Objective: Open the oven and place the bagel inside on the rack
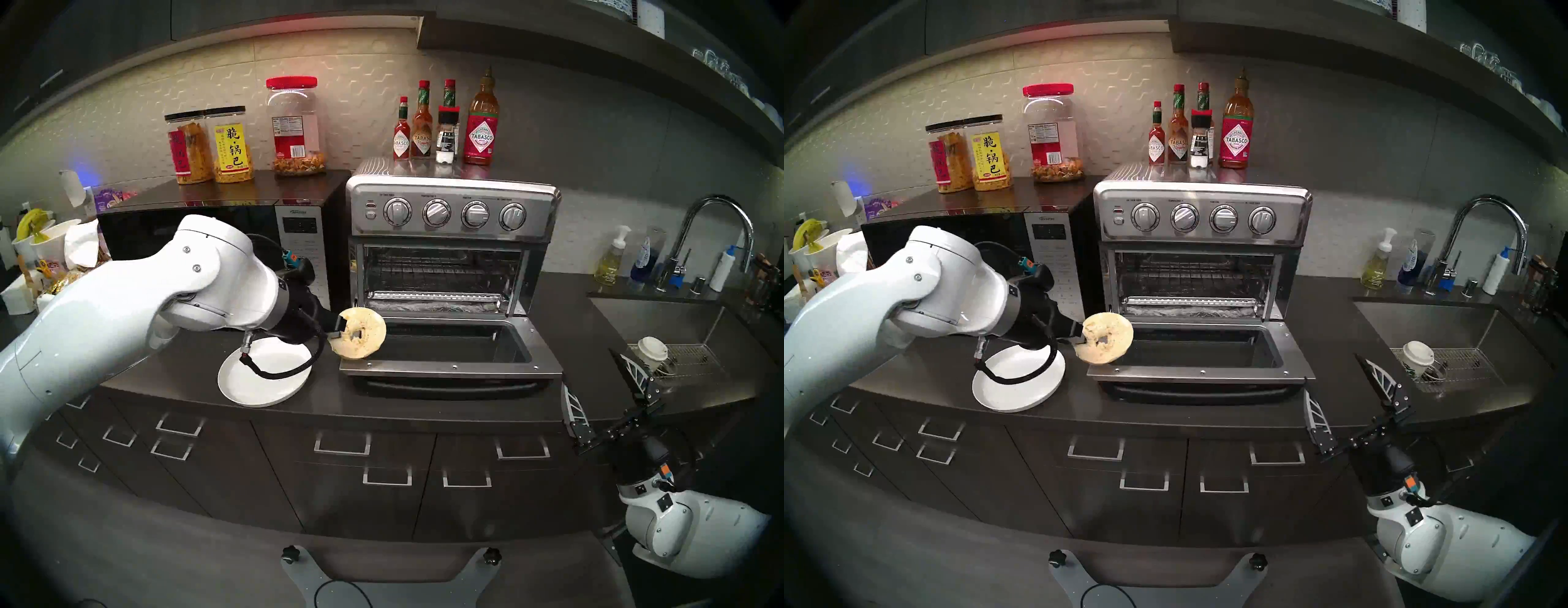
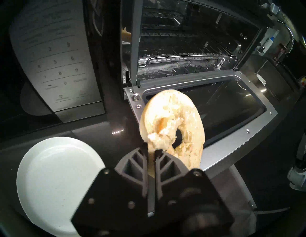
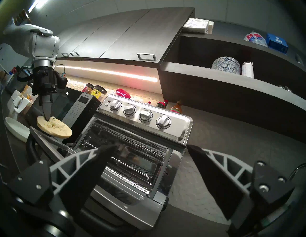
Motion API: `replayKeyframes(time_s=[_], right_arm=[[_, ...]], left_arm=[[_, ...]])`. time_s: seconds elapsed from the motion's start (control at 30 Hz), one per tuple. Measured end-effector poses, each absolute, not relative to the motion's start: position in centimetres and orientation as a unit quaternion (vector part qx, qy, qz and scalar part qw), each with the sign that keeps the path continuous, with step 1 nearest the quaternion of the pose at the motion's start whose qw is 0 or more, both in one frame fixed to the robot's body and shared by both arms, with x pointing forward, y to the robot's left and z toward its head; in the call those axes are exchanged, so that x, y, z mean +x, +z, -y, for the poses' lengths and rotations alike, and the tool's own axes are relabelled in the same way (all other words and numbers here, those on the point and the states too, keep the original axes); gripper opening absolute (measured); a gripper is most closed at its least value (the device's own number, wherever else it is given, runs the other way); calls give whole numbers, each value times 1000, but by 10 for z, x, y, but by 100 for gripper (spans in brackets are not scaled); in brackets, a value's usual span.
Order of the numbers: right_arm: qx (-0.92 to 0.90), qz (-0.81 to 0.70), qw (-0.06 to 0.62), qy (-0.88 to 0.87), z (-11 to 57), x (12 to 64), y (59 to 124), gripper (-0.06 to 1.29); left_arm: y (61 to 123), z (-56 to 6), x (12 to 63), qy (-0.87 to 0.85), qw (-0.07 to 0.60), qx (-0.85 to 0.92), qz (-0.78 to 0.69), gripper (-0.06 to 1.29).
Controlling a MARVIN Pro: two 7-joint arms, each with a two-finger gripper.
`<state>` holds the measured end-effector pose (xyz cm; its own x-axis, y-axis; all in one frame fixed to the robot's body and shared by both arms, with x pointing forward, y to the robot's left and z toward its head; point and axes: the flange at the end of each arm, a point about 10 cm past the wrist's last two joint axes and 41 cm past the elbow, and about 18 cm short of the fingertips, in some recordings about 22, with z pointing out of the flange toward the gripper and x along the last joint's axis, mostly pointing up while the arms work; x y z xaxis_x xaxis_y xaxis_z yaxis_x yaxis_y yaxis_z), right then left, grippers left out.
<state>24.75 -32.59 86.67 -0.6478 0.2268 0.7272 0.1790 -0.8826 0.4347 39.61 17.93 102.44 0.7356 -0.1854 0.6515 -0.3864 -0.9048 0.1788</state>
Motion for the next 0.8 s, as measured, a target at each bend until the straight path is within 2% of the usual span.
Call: replayKeyframes(time_s=[0.43,0.8], right_arm=[[420,-240,14,875,326,248,867,123],[420,-239,14,875,326,248,867,123]], left_arm=[[1036,-142,414,337,164,913,160,6],[1034,-101,410,333,186,909,166,6]])
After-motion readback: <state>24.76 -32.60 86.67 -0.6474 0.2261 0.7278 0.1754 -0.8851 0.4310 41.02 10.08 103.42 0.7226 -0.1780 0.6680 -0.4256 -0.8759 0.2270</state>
